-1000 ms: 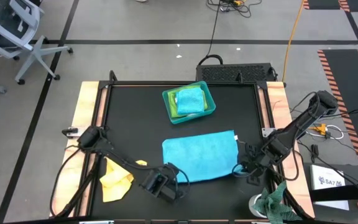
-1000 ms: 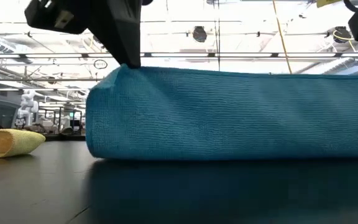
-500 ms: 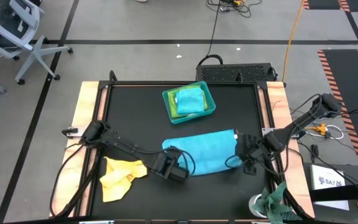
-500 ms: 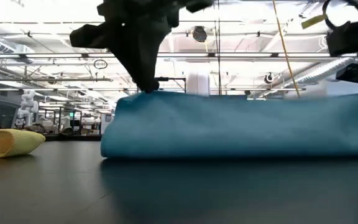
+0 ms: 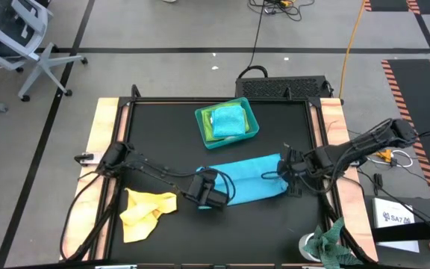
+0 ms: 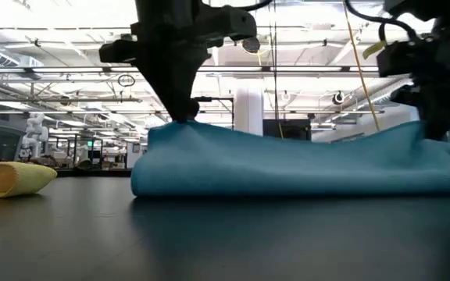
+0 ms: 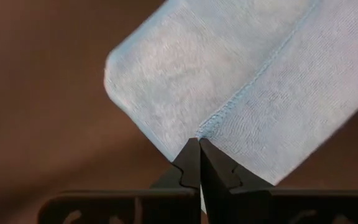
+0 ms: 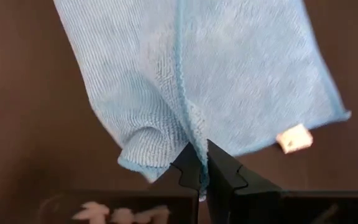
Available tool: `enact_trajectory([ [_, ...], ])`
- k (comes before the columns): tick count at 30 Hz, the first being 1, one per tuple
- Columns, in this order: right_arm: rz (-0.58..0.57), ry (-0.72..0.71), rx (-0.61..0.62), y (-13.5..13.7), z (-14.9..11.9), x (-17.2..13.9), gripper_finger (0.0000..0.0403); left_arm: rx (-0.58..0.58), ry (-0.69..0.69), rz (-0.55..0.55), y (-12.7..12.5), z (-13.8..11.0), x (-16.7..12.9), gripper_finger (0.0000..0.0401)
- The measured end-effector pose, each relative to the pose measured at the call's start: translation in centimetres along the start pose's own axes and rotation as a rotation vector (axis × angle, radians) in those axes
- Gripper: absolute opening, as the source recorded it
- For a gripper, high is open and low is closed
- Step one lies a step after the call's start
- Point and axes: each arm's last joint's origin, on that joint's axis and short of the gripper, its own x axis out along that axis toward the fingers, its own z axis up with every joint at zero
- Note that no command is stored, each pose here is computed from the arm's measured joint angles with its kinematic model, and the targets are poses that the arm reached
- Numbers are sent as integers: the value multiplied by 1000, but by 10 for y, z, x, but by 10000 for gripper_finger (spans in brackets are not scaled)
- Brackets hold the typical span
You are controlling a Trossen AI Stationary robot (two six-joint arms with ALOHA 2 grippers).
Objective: Fold microfiber towels
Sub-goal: Fold the blue microfiber towel
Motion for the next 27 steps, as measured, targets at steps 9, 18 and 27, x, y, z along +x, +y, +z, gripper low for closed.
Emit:
enact_trajectory([
  [9, -42, -30, 22, -27, 12, 2, 0, 12, 7, 62, 12, 22, 8, 0],
  [18, -25, -32, 121, -45, 17, 3, 0, -2, -4, 77, 17, 35, 12, 0],
  [27, -59, -43, 228, -64, 19, 3, 0, -8, -21, 113, 23, 43, 20, 0],
])
